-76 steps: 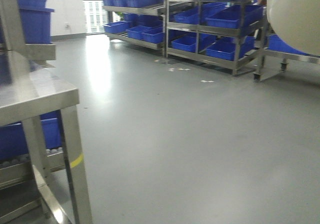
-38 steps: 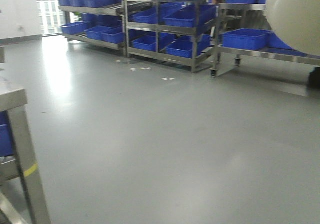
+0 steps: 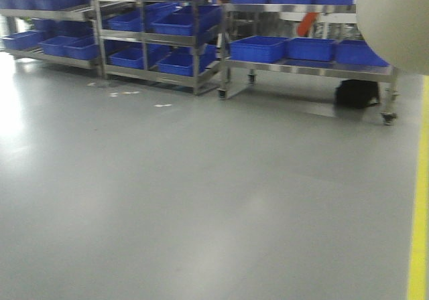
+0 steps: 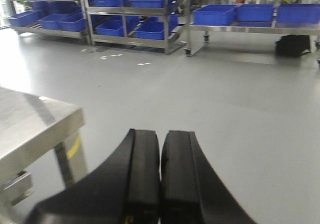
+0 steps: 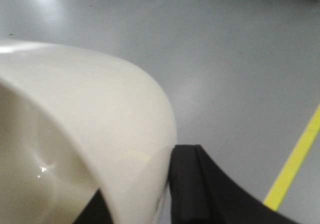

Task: Move white bin to right shelf second layer
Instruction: 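Turn the base away from the shelf holding the bin in the right gripper, then drive forward along the yellow floor line carrying the white bin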

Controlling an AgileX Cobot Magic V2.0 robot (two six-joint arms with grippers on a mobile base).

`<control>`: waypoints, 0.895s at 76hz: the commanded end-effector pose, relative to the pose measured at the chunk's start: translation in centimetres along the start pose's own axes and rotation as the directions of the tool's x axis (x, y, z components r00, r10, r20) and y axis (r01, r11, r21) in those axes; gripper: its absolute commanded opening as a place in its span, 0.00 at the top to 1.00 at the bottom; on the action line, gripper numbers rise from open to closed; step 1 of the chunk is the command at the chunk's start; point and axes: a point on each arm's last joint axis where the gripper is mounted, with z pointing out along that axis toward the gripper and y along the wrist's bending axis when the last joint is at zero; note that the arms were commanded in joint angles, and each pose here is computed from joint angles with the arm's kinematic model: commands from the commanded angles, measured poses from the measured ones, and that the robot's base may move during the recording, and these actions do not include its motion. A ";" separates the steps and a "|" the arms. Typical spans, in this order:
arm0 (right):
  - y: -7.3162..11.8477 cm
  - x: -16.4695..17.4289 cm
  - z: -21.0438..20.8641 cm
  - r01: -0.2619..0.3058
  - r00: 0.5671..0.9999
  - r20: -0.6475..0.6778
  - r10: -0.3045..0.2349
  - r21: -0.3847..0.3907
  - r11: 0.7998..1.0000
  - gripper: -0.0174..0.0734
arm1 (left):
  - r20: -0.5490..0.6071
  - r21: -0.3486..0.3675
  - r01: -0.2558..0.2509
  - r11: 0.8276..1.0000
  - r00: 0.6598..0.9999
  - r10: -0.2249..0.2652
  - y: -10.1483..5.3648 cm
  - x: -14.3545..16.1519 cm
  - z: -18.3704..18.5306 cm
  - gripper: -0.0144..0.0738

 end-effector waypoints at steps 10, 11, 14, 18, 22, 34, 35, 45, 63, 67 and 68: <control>0.1 -1.9 -0.6 -0.008 0.991 0.132 0.008 -0.002 1.000 0.75 | 0.063 0.002 0.003 1.000 0.998 -0.003 0.0 0.4 0.1 0.74; 0.1 -1.9 -0.6 -0.008 0.991 0.132 0.008 -0.002 1.000 0.75 | 0.063 0.002 0.003 1.000 0.998 -0.003 0.0 0.4 0.1 0.74; 0.1 -1.9 -0.6 -0.008 0.991 0.132 0.008 -0.002 1.000 0.75 | 0.063 0.002 0.003 1.000 0.998 -0.003 0.0 0.4 0.1 0.74; 0.1 -1.9 -0.6 -0.008 0.991 0.132 0.008 -0.002 1.000 0.75 | 0.063 0.002 0.003 1.000 0.998 -0.003 0.0 0.4 0.1 0.74; 0.1 -1.9 -0.6 -0.008 0.991 0.132 0.008 -0.002 1.000 0.75 | 0.063 0.002 0.003 1.000 0.998 -0.003 0.0 0.4 0.1 0.74; 0.1 -1.9 -0.6 -0.008 0.991 0.132 0.008 -0.002 1.000 0.75 | 0.063 0.002 0.003 1.000 0.998 -0.003 0.0 0.4 0.1 0.74; 0.1 -1.9 -0.6 -0.008 0.991 0.132 0.008 -0.002 1.000 0.75 | 0.063 0.002 0.003 1.000 0.998 -0.003 0.0 0.4 0.1 0.74; 0.1 -1.9 -0.6 -0.008 0.991 0.132 0.008 -0.002 1.000 0.75 | 0.063 0.002 0.003 1.000 0.998 -0.003 0.0 0.4 0.1 0.74; 0.1 -1.9 -0.6 -0.008 0.991 0.132 0.008 -0.002 1.000 0.75 | 0.063 0.002 0.003 1.000 0.998 -0.003 0.0 0.4 0.1 0.74; 0.1 -1.9 -0.6 -0.008 0.991 0.132 0.008 -0.002 1.000 0.75 | 0.063 0.002 0.003 1.000 0.998 -0.003 0.0 0.4 0.1 0.74; 0.1 -1.9 -0.6 -0.008 0.991 0.132 0.008 -0.002 1.000 0.75 | 0.063 0.002 0.003 1.000 0.998 -0.003 0.0 0.4 0.1 0.74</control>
